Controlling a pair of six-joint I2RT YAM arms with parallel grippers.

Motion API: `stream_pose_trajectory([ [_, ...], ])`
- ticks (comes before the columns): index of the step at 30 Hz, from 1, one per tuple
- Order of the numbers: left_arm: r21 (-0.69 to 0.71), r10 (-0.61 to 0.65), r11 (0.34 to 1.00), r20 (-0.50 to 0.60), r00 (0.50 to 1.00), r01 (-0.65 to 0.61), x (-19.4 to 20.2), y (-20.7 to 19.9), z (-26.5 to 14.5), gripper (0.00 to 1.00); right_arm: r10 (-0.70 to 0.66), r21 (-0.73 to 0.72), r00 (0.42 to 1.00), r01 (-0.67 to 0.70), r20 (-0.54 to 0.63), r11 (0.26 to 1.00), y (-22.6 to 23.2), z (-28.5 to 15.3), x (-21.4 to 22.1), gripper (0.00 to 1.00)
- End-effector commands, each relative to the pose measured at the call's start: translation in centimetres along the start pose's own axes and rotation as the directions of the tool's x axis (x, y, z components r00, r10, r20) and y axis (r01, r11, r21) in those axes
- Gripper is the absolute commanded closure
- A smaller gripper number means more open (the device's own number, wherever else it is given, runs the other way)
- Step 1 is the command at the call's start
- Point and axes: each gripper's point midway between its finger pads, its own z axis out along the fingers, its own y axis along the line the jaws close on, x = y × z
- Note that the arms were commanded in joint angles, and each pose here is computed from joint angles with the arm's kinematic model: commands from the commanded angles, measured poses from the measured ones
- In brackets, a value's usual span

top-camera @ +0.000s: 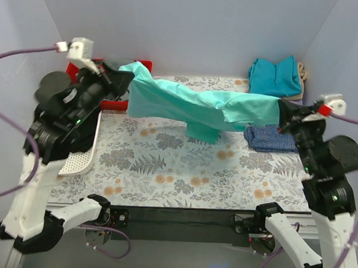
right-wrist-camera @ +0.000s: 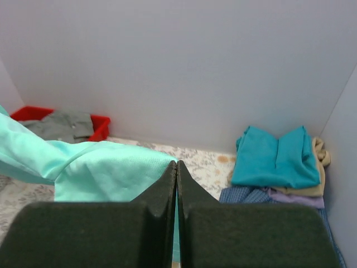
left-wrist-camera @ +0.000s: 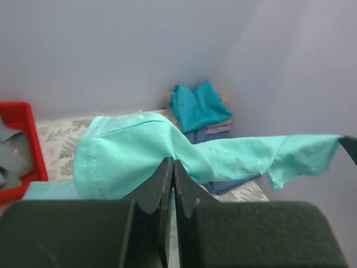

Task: Fold and stack the t-shirts
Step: Flatten the tshirt out

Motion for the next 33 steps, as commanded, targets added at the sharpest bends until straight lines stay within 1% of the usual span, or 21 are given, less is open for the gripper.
stream_pose_trajectory([
  [1, 0.236, 0.044, 0.971, -0.055, 0.998, -0.03, 0.5, -4.5, -6.1, 1.0, -0.015, -0.104, 0.995, 0.026, 0.1, 0.994, 1.7, -4.9, -4.6, 0.99],
  [3, 0.28, 0.048, 0.959, -0.038, 0.998, -0.035, -0.1, -5.5, -8.8, 1.0, -0.011, -0.191, 0.984, 0.046, 0.179, 0.98, 3.2, -8.1, -7.8, 0.99],
  [4, 0.315, 0.053, 0.948, -0.013, 0.999, -0.046, -0.6, -6.3, -10.8, 1.0, -0.013, -0.214, 0.982, 0.054, 0.19, 0.975, 3.6, -9.2, -8.4, 0.99],
  [5, 0.376, 0.061, 0.925, -0.015, 0.998, -0.051, -0.8, -7.5, -12.3, 1.0, -0.011, -0.257, 0.97, 0.076, 0.244, 0.963, 4.4, -11.0, -10.1, 0.99],
  [8, 0.483, 0.073, 0.874, -0.027, 0.997, -0.05, -0.9, -9.6, -15.2, 1.0, -0.007, -0.31, 0.947, 0.113, 0.322, 0.944, 5.5, -14.1, -12.3, 0.99],
  [12, 0.56, 0.068, 0.827, -0.022, 0.997, -0.044, -1.8, -11.5, -17.8, 1.0, 0.0, -0.351, 0.927, 0.142, 0.375, 0.926, 6.4, -16.0, -14.2, 0.99],
  [15, 0.526, 0.037, 0.851, -0.04, 0.999, -0.01, -1.7, -10.9, -17.3, 1.0, -0.005, -0.334, 0.929, 0.138, 0.37, 0.932, 6.1, -15.1, -14.3, 0.99],
  [18, 0.447, 0.002, 0.893, -0.118, 0.993, 0.052, 0.7, -9.0, -14.2, 1.0, -0.014, -0.3, 0.949, 0.114, 0.315, 0.947, 5.4, -11.8, -12.4, 0.99],
  [19, 0.427, -0.006, 0.902, -0.13, 0.991, 0.061, 1.5, -8.4, -13.1, 1.0, -0.016, -0.306, 0.965, 0.098, 0.261, 0.947, 5.4, -9.9, -10.3, 0.99],
  [20, 0.383, -0.019, 0.92, -0.182, 0.983, 0.089, 3.7, -7.0, -11.3, 1.0, -0.016, -0.301, 0.972, 0.089, 0.235, 0.95, 5.3, -8.7, -9.2, 0.99],
  [21, 0.302, -0.05, 0.947, -0.188, 0.981, 0.106, 4.6, -5.4, -9.7, 1.0, -0.017, -0.285, 0.973, 0.084, 0.231, 0.955, 5.0, -7.2, -8.6, 0.99],
  [22, 0.283, -0.052, 0.953, -0.195, 0.979, 0.107, 5.4, -4.8, -8.7, 1.0, -0.018, -0.279, 0.986, 0.065, 0.165, 0.958, 4.8, -5.2, -5.6, 0.99],
  [23, 0.23, -0.062, 0.966, -0.247, 0.967, 0.12, 8.1, -3.1, -7.0, 1.0, -0.019, -0.258, 0.991, 0.053, 0.135, 0.965, 4.4, -3.7, -4.2, 0.99],
  [25, 0.145, -0.084, 0.982, -0.25, 0.965, 0.123, 10.0, -0.9, -4.4, 1.0, -0.02, -0.207, 0.998, 0.034, 0.066, 0.978, 3.4, -0.9, -0.3, 0.99],
  [26, 0.095, -0.099, 0.986, -0.306, 0.947, 0.134, 13.2, 0.8, -3.2, 1.0, -0.021, -0.185, 1.0, 0.023, 0.011, 0.982, 3.0, 0.8, 2.1, 0.99],
  [27, 0.046, -0.119, 0.989, -0.336, 0.934, 0.143, 15.0, 2.0, -1.9, 1.0, -0.022, -0.164, 1.0, 0.018, -0.021, 0.986, 2.6, 1.8, 3.7, 0.99],
  [28, 0.002, -0.126, 0.991, -0.328, 0.936, 0.135, 16.1, 3.3, -0.6, 1.0, -0.021, -0.15, 0.999, 0.017, -0.025, 0.989, 2.4, 2.8, 4.6, 0.99],
  [29, -0.047, -0.139, 0.99, -0.367, 0.92, 0.131, 18.6, 4.8, 0.1, 1.0, -0.02, -0.123, 0.994, 0.007, -0.106, 0.992, 1.9, 4.3, 8.4, 0.99],
  [31, -0.128, -0.162, 0.984, -0.396, 0.904, 0.121, 21.6, 7.1, 2.3, 1.0, -0.013, -0.086, 0.989, 0.001, -0.144, 0.996, 1.3, 6.0, 11.0, 0.99],
  [32, -0.156, -0.166, 0.982, -0.412, 0.896, 0.111, 22.9, 8.1, 3.1, 1.0, -0.008, -0.042, 0.978, -0.001, -0.208, 0.999, 0.5, 7.4, 14.2, 0.99],
  [33, -0.191, -0.176, 0.976, -0.432, 0.884, 0.1, 24.6, 9.2, 3.6, 1.0, -0.004, -0.02, 0.972, -0.001, -0.234, 1.0, 0.1, 8.0, 15.5, 0.99],
])
